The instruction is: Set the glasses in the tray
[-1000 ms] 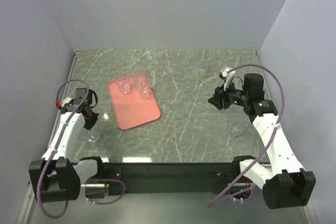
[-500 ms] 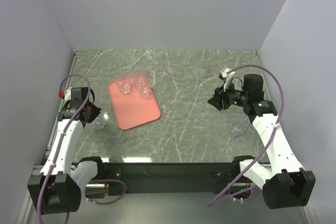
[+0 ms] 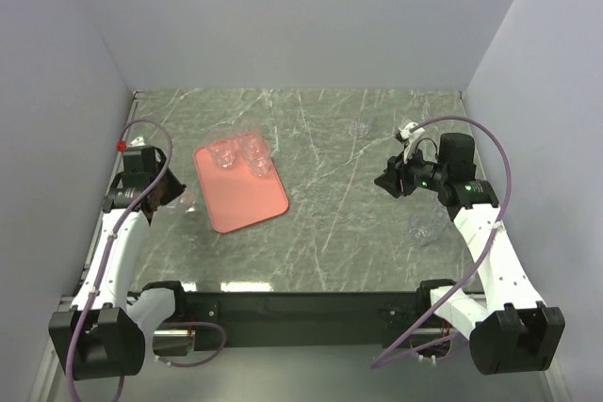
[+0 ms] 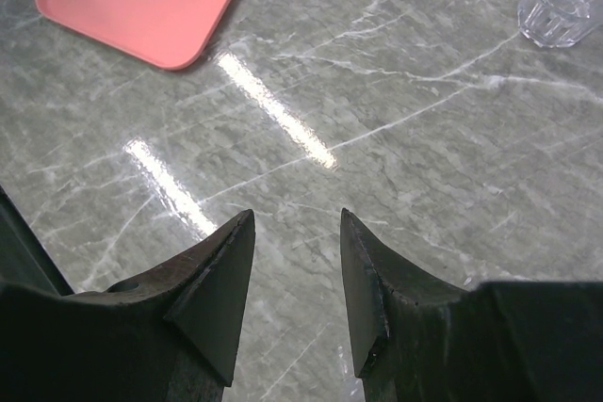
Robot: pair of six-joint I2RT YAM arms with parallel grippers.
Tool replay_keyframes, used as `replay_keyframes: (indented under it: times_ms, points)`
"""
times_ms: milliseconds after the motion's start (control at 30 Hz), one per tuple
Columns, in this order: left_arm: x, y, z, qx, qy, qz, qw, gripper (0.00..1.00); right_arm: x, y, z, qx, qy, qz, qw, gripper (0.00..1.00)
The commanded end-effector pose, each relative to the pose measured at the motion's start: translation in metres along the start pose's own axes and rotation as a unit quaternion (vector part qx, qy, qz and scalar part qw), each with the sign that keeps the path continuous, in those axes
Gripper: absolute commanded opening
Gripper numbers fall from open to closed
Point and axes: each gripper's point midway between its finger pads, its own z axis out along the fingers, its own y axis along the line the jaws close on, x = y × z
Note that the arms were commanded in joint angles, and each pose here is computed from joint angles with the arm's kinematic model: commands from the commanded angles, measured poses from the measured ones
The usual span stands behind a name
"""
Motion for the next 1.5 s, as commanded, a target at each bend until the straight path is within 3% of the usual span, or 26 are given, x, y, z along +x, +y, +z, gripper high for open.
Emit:
replay_keyframes:
  times_ms: [0, 400, 767, 1467]
  points:
    - [-0.033, -0.035, -0.008, 0.076, -0.044, 0.043, 0.995, 0.00, -0.006, -0.002, -0.001, -0.001, -0.018, -0.009, 1.000, 0.49]
    - [-0.035, -0.068, 0.007, 0.147, -0.009, 0.133, 0.980, 0.00, -0.008, -0.001, -0.003, -0.002, -0.022, -0.011, 1.000, 0.49]
    - [-0.023, -0.101, 0.038, 0.138, 0.017, 0.192, 0.972, 0.00, -0.008, -0.005, -0.006, 0.009, -0.025, -0.011, 1.000, 0.49]
    - [-0.025, -0.106, 0.081, 0.107, 0.034, 0.236, 0.965, 0.00, -0.006, -0.005, -0.004, 0.006, -0.021, -0.009, 1.000, 0.49]
